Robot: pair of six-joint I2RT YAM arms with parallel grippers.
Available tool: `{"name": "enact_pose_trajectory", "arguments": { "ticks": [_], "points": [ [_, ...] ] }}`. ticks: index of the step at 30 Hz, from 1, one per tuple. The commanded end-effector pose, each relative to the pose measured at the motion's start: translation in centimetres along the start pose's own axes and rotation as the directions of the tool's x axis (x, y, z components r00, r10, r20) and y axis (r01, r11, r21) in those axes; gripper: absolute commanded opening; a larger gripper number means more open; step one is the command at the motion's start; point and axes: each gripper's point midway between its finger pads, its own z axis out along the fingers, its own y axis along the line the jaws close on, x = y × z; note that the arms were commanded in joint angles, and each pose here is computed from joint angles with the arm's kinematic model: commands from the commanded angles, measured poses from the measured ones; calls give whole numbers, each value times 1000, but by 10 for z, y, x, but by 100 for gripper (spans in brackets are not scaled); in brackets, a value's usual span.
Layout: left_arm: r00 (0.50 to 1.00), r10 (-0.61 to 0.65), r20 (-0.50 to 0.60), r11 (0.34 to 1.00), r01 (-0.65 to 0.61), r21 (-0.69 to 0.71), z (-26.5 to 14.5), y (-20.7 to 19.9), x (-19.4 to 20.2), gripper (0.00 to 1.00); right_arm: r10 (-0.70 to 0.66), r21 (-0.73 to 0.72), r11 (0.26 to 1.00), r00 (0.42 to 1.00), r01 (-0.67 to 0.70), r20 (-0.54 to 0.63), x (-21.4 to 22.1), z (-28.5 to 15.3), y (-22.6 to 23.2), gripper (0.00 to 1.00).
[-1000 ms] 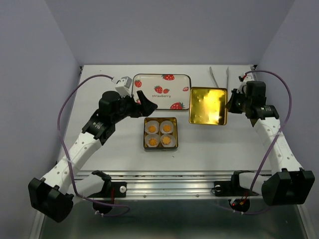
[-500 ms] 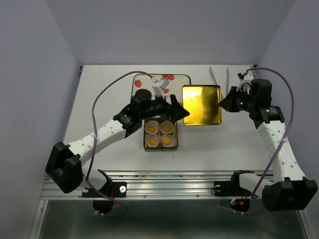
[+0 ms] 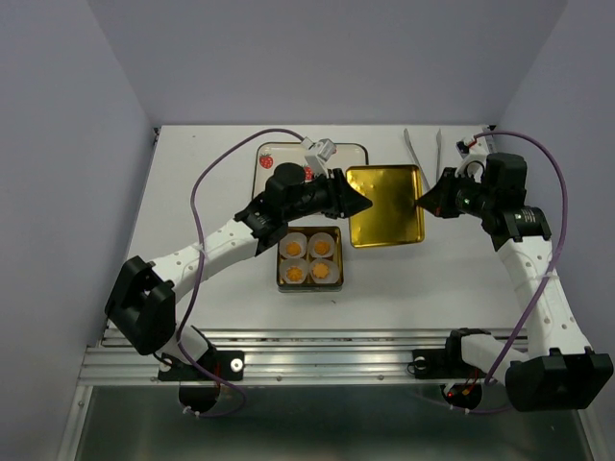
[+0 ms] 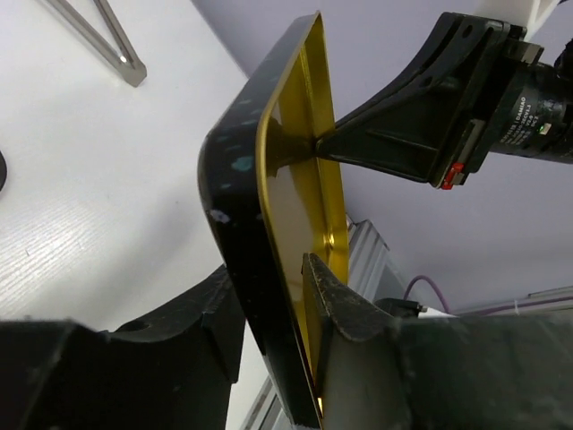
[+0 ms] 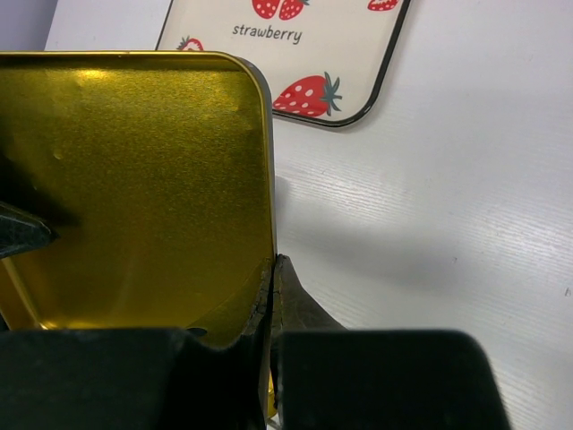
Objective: Pack the cookies
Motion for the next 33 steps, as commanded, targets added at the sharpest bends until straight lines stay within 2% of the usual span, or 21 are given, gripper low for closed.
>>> {"name": "enact_pose_trajectory", "arguments": {
  "ticks": [1, 5, 7, 8, 11, 12, 13, 16, 18, 21, 25, 26, 29, 30, 32, 33],
  "points": [
    [996, 20, 90, 995, -29, 98, -2, -35, -30, 37, -37, -53, 998, 997, 41, 67, -22, -8, 16, 2],
    [994, -15, 112, 994, 2, 110, -3, -40, -37, 28, -39, -39, 998, 997, 42, 70, -23, -8, 14, 6],
    [991, -43, 125, 992, 27, 123, -6, -46, -41, 24, -39, -34, 999, 996, 42, 81, -25, -10, 14, 10],
    [990, -49, 134, 992, 33, 119, -6, -46, -43, 22, -41, -33, 999, 996, 44, 84, -26, -10, 14, 15],
    [984, -87, 157, 991, 70, 112, -8, -46, -49, 10, -39, -36, 998, 994, 43, 99, -32, -13, 18, 20],
    [983, -97, 158, 990, 79, 116, -9, -48, -50, 2, -39, -38, 998, 994, 43, 101, -33, -13, 18, 20],
    [981, -108, 159, 989, 89, 118, -10, -49, -51, 0, -38, -48, 998, 994, 44, 103, -33, -14, 21, 24],
    [979, -128, 157, 986, 109, 124, -11, -52, -52, 0, -40, -52, 998, 992, 47, 116, -38, -16, 24, 33],
    [973, -155, 170, 984, 137, 111, -13, -51, -56, 0, -39, -43, 998, 992, 44, 124, -41, -17, 23, 43],
    [957, -219, 192, 976, 210, 63, -16, -42, -61, 0, -34, -26, 999, 990, 38, 138, -45, -19, 22, 54],
    [937, -287, 201, 954, 299, -31, -18, -21, -64, 0, -44, 11, 999, 985, 42, 167, -56, -23, 19, 73],
    [936, -297, 191, 948, 312, -55, -18, -15, -60, 0, -56, 22, 998, 983, 53, 176, -59, -24, 18, 74],
    [927, -328, 180, 934, 347, -85, -20, -2, -60, 0, -117, 51, 993, 968, 108, 222, -76, -33, 20, 80],
    [924, -337, 178, 929, 357, -94, -20, 1, -59, 0, -141, 37, 990, 962, 136, 233, -79, -36, 25, 86],
    [920, -349, 179, 920, 373, -118, -21, 9, -59, 0, -221, 20, 974, 937, 224, 269, -89, -44, 35, 88],
    [919, -357, 169, 917, 379, -122, -22, 11, -57, 0, -259, -24, 960, 919, 279, 298, -93, -48, 47, 95]
  ]
}}
